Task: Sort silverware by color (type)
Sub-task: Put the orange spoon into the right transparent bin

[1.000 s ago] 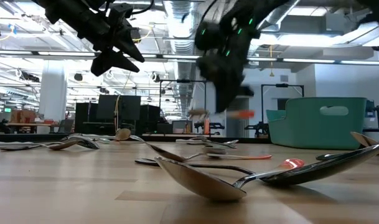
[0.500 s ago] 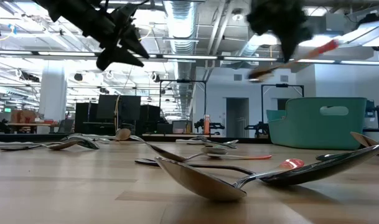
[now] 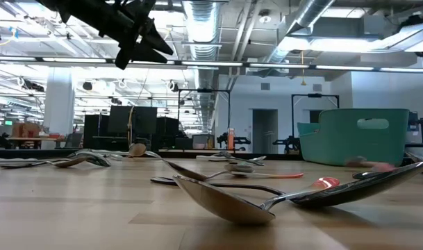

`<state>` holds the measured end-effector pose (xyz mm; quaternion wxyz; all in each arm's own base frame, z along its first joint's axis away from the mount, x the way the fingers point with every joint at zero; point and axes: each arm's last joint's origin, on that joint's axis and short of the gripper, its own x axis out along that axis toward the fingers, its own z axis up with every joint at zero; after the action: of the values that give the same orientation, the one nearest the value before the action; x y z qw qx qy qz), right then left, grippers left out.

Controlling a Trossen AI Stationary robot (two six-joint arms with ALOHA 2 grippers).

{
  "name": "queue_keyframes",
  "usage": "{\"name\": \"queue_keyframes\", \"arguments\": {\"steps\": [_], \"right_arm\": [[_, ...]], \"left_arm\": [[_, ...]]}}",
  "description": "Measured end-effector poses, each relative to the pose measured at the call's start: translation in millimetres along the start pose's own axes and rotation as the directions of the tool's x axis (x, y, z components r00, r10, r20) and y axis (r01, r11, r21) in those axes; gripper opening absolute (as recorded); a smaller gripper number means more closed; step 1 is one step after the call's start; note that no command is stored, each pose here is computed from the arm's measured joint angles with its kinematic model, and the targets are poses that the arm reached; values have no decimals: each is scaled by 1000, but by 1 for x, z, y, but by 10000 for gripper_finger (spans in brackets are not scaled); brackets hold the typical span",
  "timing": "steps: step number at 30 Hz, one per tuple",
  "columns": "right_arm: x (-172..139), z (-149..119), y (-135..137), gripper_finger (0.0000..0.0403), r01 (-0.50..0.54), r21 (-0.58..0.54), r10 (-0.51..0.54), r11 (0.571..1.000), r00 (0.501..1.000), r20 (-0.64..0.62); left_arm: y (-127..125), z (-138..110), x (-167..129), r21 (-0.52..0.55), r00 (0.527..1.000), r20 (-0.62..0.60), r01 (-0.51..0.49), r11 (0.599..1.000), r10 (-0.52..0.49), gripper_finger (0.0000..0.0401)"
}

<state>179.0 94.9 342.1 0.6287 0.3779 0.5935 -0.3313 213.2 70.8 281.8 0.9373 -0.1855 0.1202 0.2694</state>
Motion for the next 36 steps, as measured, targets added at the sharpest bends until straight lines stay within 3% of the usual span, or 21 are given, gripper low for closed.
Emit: {"name": "queue_keyframes", "arguments": {"steps": [5,8,12,17,22,26,32,36], "right_arm": [[7,-30,-2,11,10,115,-20,993,996,87],[16,-30,1,28,10,218,-46,976,986,159],[26,-13,11,68,22,253,-78,967,973,215],[40,27,36,123,-59,187,7,981,964,267],[68,75,61,154,-116,44,98,992,953,285],[93,112,75,150,-115,-58,126,992,960,248],[143,148,83,125,-28,-60,37,998,985,168],[168,164,92,122,-55,-115,73,992,985,154]], "left_arm": [[3,2,0,36,997,37,-67,997,66,138],[7,7,1,33,994,76,-82,996,79,138],[11,14,2,-6,991,119,-55,998,56,138],[12,16,2,-29,993,117,-19,999,22,138],[11,13,2,-22,996,80,36,999,-34,138],[9,10,2,-17,997,41,68,998,-67,138],[8,7,2,-48,998,22,59,997,-58,138],[8,7,2,-64,999,24,50,997,-49,138]]}}
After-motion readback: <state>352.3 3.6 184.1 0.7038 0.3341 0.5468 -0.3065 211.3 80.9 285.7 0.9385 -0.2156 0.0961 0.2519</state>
